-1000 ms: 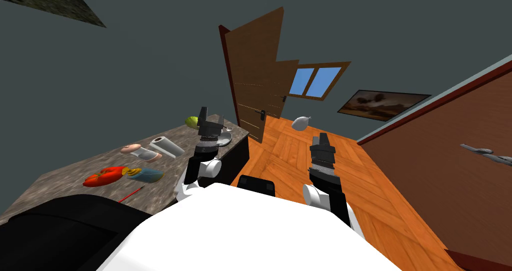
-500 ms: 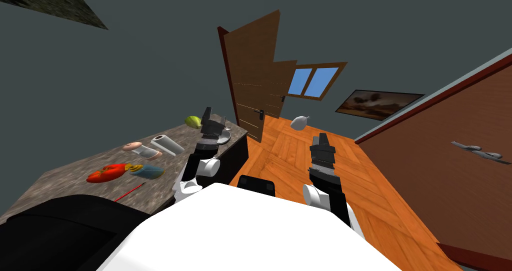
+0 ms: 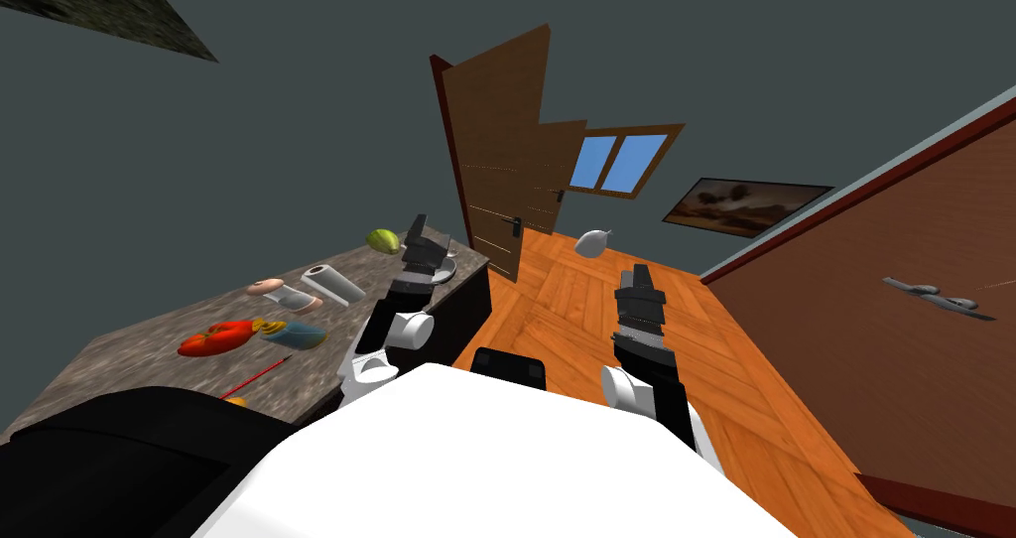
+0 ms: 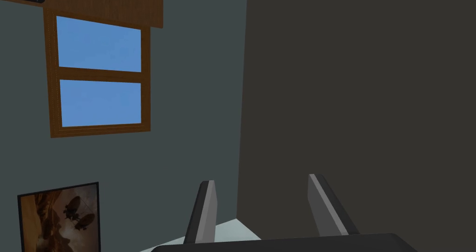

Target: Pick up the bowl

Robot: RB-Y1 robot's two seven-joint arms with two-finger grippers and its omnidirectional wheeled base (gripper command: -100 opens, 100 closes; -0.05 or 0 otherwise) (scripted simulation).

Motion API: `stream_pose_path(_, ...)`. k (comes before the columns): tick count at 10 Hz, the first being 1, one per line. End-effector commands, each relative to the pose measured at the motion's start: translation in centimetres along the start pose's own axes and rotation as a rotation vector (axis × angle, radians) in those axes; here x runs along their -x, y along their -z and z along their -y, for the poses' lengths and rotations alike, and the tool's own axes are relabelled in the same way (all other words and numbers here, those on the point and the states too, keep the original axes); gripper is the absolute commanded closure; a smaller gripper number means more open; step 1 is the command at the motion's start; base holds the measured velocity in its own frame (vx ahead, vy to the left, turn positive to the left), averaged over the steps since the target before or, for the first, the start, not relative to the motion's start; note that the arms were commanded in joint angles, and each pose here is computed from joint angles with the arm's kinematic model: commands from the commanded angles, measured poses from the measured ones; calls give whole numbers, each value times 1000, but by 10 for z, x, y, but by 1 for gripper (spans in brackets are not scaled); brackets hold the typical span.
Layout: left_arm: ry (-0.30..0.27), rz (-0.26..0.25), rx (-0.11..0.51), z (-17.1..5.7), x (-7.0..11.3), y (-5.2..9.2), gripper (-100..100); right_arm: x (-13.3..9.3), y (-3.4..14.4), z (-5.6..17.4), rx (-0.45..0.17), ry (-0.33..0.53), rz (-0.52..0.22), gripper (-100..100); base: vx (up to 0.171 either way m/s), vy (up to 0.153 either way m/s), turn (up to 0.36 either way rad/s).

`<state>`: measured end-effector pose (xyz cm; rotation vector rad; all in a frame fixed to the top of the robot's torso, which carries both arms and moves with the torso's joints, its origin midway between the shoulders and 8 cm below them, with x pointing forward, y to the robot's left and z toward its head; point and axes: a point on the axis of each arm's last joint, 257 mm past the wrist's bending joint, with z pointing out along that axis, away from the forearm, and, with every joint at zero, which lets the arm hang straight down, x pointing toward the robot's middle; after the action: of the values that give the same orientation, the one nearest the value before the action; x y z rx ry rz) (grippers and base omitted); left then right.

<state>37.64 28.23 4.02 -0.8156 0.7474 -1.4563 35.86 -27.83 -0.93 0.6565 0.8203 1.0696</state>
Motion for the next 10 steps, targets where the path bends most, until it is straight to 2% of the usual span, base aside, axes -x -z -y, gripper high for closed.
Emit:
stream_pose_path(1, 10, -2, 34, -6, 1, -3, -100, 0, 0, 0, 0, 0, 0, 0, -31, -41, -7)
stream_pose_path(10, 50, 7, 238, -48, 11, -4, -100, 0, 0, 0, 0, 0, 0, 0, -21, -36, 1)
